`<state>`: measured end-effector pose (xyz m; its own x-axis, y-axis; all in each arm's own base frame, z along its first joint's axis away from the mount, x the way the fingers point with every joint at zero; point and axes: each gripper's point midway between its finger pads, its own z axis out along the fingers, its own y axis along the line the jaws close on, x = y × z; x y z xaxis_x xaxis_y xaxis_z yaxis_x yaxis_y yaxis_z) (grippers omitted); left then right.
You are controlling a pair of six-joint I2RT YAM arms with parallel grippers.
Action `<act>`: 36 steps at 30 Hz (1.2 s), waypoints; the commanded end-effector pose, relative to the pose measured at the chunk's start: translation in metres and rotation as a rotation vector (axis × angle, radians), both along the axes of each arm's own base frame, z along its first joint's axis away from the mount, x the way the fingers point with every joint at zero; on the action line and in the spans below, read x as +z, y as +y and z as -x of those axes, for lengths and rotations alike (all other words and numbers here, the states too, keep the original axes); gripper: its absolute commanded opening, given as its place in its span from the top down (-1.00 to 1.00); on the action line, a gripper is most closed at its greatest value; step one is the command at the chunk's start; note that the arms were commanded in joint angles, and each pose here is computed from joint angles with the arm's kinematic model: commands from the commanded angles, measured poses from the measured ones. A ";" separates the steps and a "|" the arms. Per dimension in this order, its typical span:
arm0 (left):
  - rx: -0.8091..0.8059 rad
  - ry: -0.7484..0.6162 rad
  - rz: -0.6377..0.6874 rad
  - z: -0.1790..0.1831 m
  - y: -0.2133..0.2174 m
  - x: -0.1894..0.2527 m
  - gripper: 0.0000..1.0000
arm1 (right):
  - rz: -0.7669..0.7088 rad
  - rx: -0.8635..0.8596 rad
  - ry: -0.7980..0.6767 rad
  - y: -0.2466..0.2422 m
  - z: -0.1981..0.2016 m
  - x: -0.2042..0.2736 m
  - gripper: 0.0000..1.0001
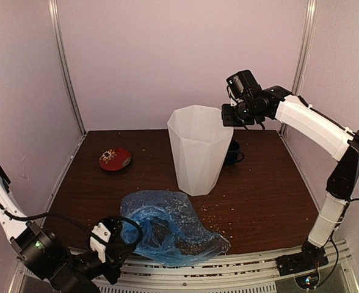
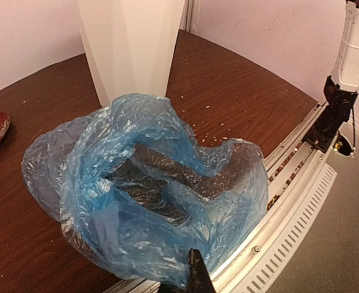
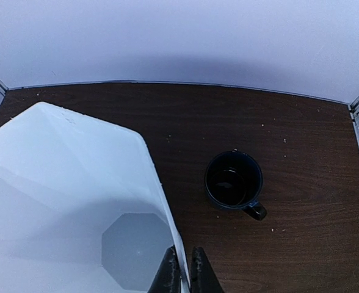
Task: Put the trash bags into the trash bin
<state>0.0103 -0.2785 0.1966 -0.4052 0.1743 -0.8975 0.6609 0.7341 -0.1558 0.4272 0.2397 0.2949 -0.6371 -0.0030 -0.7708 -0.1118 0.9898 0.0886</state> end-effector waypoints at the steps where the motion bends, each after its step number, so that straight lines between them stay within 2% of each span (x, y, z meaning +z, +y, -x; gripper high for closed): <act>1: -0.073 -0.072 0.068 0.013 -0.008 0.058 1.00 | 0.005 0.019 -0.034 -0.022 0.029 0.034 1.00; 6: -0.131 -0.125 0.093 0.026 -0.021 0.112 1.00 | 0.010 0.051 -0.011 -0.034 0.054 0.035 1.00; 13: -0.130 -0.199 0.150 0.030 -0.031 0.190 1.00 | 0.010 0.100 0.031 -0.044 0.082 0.030 1.00; 20: -0.149 -0.261 0.173 0.044 -0.038 0.243 1.00 | -0.085 0.168 0.013 -0.044 0.110 0.058 1.00; 25: -0.141 -0.265 0.182 0.045 -0.037 0.248 1.00 | -0.050 0.173 0.049 -0.047 0.113 0.038 1.00; 34: -0.239 -0.203 0.160 0.053 -0.034 0.207 1.00 | -0.031 0.174 0.118 -0.041 0.110 -0.015 1.00; 35: -0.248 -0.201 0.155 0.053 -0.033 0.203 1.00 | -0.026 0.171 0.125 -0.041 0.109 -0.020 0.97; 36: -0.253 -0.196 0.155 0.053 -0.032 0.201 1.00 | -0.025 0.171 0.125 -0.040 0.108 -0.022 0.87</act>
<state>-0.0382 -0.3132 0.4006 -0.1320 0.1196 -0.9840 0.8238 0.5654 -0.0418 0.3148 0.1931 0.2832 -0.7168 -0.1113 -0.6884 -0.2625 0.9576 0.1185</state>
